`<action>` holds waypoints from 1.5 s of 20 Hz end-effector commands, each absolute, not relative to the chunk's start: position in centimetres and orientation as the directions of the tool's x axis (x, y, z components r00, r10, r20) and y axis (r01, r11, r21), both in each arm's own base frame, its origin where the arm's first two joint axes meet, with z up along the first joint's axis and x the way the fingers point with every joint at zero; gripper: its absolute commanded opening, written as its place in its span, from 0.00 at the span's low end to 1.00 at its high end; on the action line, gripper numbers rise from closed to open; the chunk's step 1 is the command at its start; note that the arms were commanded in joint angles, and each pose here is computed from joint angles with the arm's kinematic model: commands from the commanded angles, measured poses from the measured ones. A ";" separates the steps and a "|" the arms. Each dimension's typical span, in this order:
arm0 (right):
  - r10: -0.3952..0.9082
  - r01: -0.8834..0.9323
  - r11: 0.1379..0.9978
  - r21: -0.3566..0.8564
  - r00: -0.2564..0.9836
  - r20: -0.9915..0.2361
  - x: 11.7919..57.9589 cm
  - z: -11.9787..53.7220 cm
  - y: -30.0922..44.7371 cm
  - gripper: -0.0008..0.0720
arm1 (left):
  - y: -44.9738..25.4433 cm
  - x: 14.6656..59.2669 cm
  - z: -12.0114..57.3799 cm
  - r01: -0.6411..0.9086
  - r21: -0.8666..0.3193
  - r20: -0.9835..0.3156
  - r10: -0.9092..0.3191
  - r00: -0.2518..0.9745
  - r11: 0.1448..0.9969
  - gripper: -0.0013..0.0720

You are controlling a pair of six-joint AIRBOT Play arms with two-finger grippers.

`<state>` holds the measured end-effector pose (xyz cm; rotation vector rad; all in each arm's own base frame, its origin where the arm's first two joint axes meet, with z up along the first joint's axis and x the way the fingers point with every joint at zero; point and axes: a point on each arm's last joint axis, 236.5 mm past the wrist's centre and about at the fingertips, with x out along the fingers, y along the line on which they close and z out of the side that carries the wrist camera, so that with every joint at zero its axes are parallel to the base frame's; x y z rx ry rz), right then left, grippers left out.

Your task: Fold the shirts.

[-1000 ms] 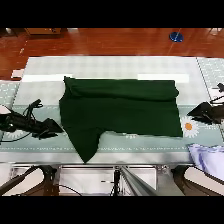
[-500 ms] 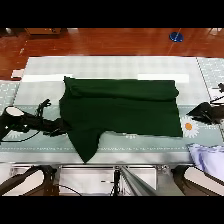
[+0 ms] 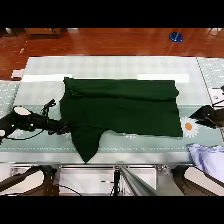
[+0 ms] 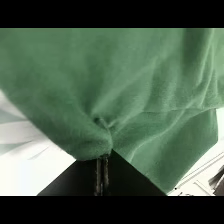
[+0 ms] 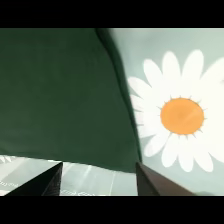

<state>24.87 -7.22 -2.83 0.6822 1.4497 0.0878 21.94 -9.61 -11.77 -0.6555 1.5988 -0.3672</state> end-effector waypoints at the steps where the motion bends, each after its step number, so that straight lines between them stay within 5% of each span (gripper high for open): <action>1: 0.465 0.421 0.769 0.481 0.147 -0.873 23.0 -4.1 -7.9 0.74 | -8.5 22.2 -11.9 -0.208 -0.585 -0.801 -0.599 -0.008 0.784 0.04; 9: 0.490 0.513 0.720 0.466 0.099 -0.866 19.5 -9.8 -5.4 0.74 | -8.4 22.3 -11.9 -0.201 -0.586 -0.800 -0.600 -0.007 0.785 0.04; 17: 0.481 0.566 0.646 0.512 0.219 -0.849 21.4 -12.8 -2.6 0.72 | -8.9 21.7 -11.5 -0.178 -0.606 -0.784 -0.620 -0.032 0.776 0.05; 19: 0.463 0.557 0.662 0.502 0.223 -0.858 22.3 -13.0 -2.1 0.49 | -8.9 21.7 -11.5 -0.178 -0.605 -0.784 -0.619 -0.032 0.776 0.05; 20: 0.473 0.548 0.657 0.518 0.237 -0.849 22.8 -12.8 -1.6 0.21 | -8.9 21.7 -11.5 -0.178 -0.606 -0.784 -0.620 -0.033 0.775 0.05; 21: 0.491 0.537 0.648 0.540 0.248 -0.835 23.2 -12.4 -1.1 0.06 | -8.9 21.6 -11.5 -0.178 -0.606 -0.783 -0.621 -0.034 0.775 0.04; 25: 0.580 0.402 0.665 0.630 0.254 -0.774 24.7 -7.9 0.0 0.05 | -9.5 21.5 -10.5 -0.152 -0.635 -0.761 -0.647 -0.041 0.757 0.04; 30: 0.498 0.219 0.744 0.631 0.448 -0.743 29.4 1.2 -2.0 0.05 | -11.1 24.6 -4.5 -0.047 -0.720 -0.693 -0.715 0.092 0.693 0.04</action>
